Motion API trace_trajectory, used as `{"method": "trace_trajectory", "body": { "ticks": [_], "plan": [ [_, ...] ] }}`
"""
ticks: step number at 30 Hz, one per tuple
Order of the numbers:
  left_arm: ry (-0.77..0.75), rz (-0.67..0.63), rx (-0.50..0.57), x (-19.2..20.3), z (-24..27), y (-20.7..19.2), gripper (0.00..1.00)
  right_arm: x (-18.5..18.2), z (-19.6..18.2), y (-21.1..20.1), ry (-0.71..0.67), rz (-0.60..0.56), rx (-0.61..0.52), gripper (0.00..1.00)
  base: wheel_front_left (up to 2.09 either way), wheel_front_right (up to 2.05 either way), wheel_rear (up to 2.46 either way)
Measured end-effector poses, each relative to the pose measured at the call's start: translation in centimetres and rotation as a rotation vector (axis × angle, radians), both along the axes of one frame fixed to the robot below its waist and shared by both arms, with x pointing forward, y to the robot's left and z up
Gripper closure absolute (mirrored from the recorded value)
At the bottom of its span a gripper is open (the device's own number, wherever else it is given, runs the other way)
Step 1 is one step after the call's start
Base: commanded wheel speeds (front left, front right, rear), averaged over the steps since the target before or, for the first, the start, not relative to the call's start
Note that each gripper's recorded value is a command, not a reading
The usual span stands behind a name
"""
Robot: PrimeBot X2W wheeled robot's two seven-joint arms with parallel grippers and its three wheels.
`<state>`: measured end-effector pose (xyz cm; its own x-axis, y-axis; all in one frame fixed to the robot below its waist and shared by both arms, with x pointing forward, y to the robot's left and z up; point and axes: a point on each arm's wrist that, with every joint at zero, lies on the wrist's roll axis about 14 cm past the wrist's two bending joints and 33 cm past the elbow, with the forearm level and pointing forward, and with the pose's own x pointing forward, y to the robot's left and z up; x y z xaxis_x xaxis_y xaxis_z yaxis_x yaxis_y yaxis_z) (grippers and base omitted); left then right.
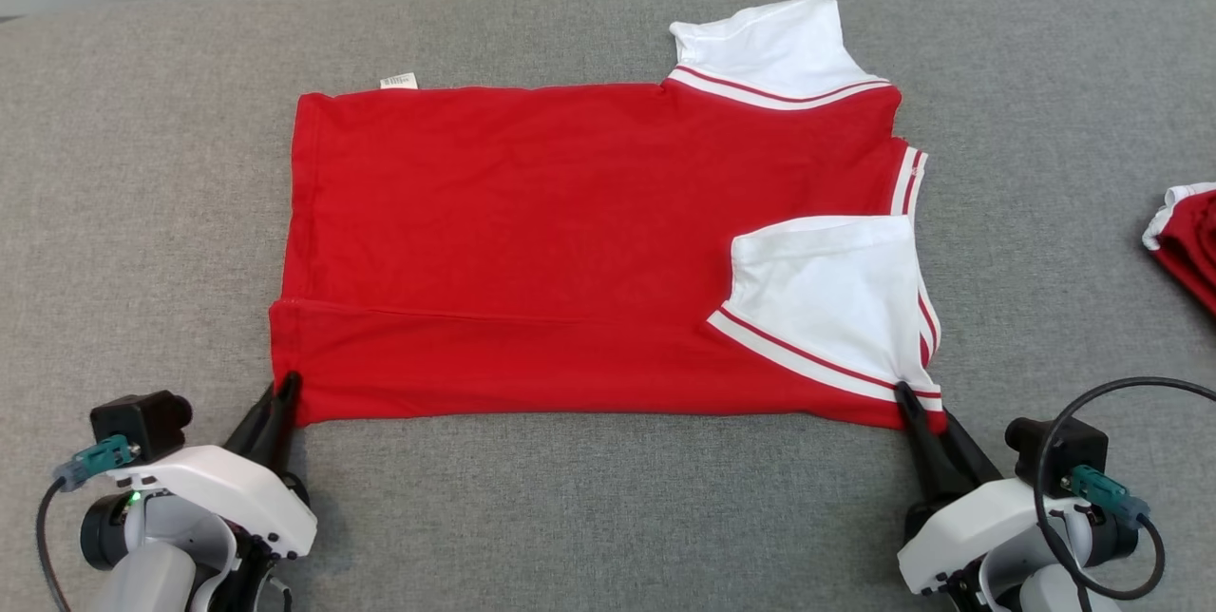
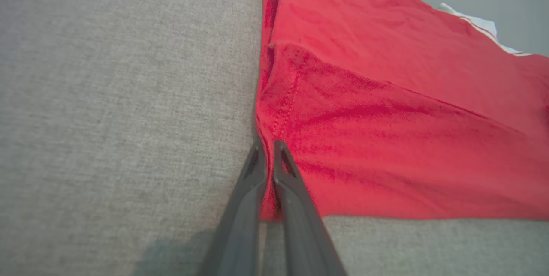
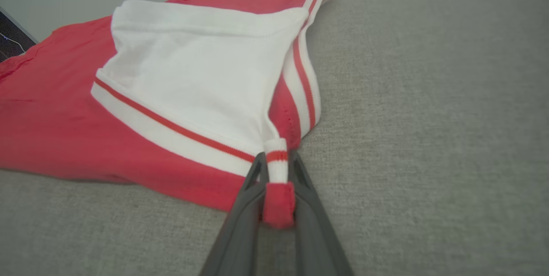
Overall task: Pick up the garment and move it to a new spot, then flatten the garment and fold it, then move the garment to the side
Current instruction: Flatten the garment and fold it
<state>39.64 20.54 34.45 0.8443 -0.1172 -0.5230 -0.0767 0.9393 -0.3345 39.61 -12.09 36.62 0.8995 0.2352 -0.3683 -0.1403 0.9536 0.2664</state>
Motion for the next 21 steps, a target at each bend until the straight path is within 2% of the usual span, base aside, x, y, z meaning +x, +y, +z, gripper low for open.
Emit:
{"method": "trace_trajectory", "body": {
  "ticks": [10, 21],
  "plan": [
    [-0.059, -0.026, 0.003, -0.7, 1.9, -0.7, 1.00, -1.5, 1.7, -1.0, -0.028, -0.040, 0.022, 1.00, 0.00, 0.00, 0.00],
    [-0.015, -0.027, -0.006, -6.0, 3.0, -1.2, 1.00, -6.5, 2.9, -3.1, -0.009, -0.119, 0.031, 1.00, 0.00, 0.00, 0.00]
  ]
}}
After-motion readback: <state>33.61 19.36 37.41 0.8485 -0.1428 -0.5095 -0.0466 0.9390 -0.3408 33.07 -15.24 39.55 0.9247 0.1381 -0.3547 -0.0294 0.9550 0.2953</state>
